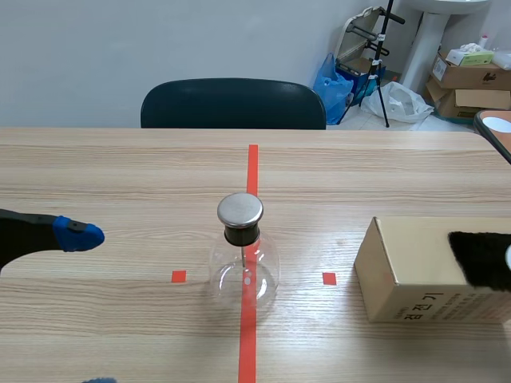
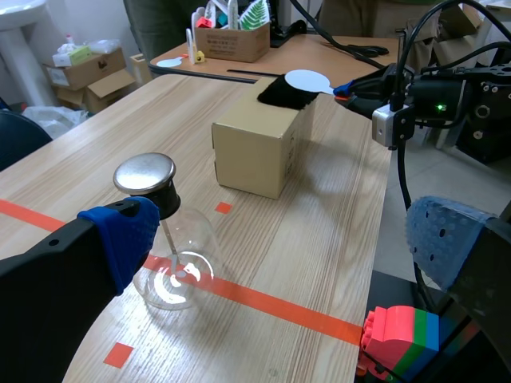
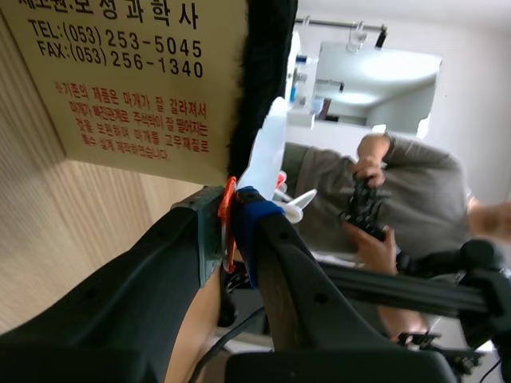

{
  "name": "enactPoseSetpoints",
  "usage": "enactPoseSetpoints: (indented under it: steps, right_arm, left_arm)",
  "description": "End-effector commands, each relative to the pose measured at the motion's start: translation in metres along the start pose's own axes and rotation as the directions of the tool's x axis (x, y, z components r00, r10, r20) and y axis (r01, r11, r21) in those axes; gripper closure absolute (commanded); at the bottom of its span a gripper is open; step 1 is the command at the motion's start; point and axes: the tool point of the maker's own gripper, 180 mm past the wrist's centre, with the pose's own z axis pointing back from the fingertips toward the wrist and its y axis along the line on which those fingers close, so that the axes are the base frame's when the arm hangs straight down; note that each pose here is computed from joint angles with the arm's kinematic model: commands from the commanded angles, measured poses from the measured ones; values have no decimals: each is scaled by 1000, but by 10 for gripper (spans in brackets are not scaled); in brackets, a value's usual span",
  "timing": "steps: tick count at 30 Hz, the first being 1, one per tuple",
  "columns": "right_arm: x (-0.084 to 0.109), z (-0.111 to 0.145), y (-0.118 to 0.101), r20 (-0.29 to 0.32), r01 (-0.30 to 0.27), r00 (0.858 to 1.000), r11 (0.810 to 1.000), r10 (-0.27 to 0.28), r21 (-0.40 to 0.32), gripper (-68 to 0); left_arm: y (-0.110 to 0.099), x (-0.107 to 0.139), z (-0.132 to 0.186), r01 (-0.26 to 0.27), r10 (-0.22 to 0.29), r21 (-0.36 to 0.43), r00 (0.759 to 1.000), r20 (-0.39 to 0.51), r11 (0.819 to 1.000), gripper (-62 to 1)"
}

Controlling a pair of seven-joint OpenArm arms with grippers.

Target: Do the electroscope experiment

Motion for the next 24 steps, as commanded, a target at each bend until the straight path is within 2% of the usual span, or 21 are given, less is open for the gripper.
enactPoseSetpoints:
  steps: [1, 2, 3, 4, 5, 6, 7, 8, 9, 11, 12, 13, 15, 16, 17, 18, 20, 21, 22, 23, 24]
  right_arm:
    - [23, -1, -12, 138, -48, 989, 998, 55, -51, -11]
    - [29, 0, -11, 173, -46, 983, 998, 54, -51, -11]
    - [29, 0, -11, 167, -43, 985, 998, 51, -52, -11]
    - [21, -1, -12, 117, -33, 992, 998, 40, -55, -11]
    - [8, -1, -12, 42, -33, 999, 998, 35, -53, -11]
    - [-4, -1, -12, -21, -35, 999, 998, 34, -52, -10]
    - [-9, -1, -12, -44, -39, 998, 998, 37, -50, -10]
    - [-8, -1, -13, -25, -51, 998, 998, 50, -47, -10]
    - [1, -1, -12, 36, -60, 997, 997, 62, -46, -11]
    - [24, 0, -12, 175, -65, 982, 997, 73, -50, -11]
    - [29, 1, -12, 202, -62, 977, 997, 72, -52, -11]
    - [28, 1, -12, 190, -56, 980, 997, 65, -54, -11]
    - [4, 0, -13, 38, -40, 998, 998, 42, -54, -11]
    - [-11, 0, -13, -48, -41, 998, 998, 38, -52, -11]
    - [-13, 0, -13, -56, -45, 998, 998, 42, -49, -10]
    - [-8, 0, -13, -22, -51, 999, 998, 50, -47, -10]
    - [14, 0, -13, 110, -57, 992, 997, 62, -51, -11]
    - [22, 0, -13, 156, -54, 986, 997, 62, -54, -11]
    - [25, 0, -13, 165, -48, 985, 997, 57, -58, -11]
    - [21, 0, -14, 136, -41, 989, 997, 49, -60, -11]
    - [10, -1, -14, 67, -33, 997, 998, 37, -60, -11]
  left_arm:
    - [1, 5, -1, -3, 3, 8, 1000, 23, 1000, -623]
    - [2, 5, -1, -3, 3, 8, 1000, 24, 1000, -623]
    - [2, 5, -1, -3, 3, 8, 1000, 24, 1000, -623]
    - [2, 5, -1, -3, 3, 8, 1000, 24, 1000, -623]
    - [2, 5, -1, -3, 3, 8, 1000, 24, 1000, -623]
    - [1, 5, -1, -3, 3, 8, 1000, 23, 1000, -623]
    - [1, 5, -1, -3, 3, 8, 1000, 23, 1000, -623]
    - [1, 5, -1, -3, 3, 8, 1000, 23, 1000, -623]
    - [1, 5, -1, -3, 3, 8, 1000, 23, 1000, -623]
    - [1, 5, -1, -3, 3, 8, 1000, 23, 1000, -623]
    - [2, 5, -1, -3, 3, 8, 1000, 24, 1000, -623]
    - [2, 5, -1, -3, 3, 8, 1000, 24, 1000, -623]
    - [2, 5, -1, -3, 3, 8, 1000, 24, 1000, -623]
    - [1, 5, -1, -3, 3, 8, 1000, 23, 1000, -623]
    - [1, 5, -1, -3, 3, 8, 1000, 23, 1000, -623]
    - [1, 5, -1, -3, 3, 8, 1000, 23, 1000, -623]
    - [1, 5, -1, -3, 3, 8, 1000, 23, 1000, -623]
    - [1, 5, -1, -3, 3, 8, 1000, 24, 1000, -623]
    - [2, 5, -1, -3, 3, 8, 1000, 24, 1000, -623]
    - [2, 5, -1, -3, 3, 8, 1000, 24, 1000, -623]
    - [2, 5, -1, -3, 3, 8, 1000, 24, 1000, -623]
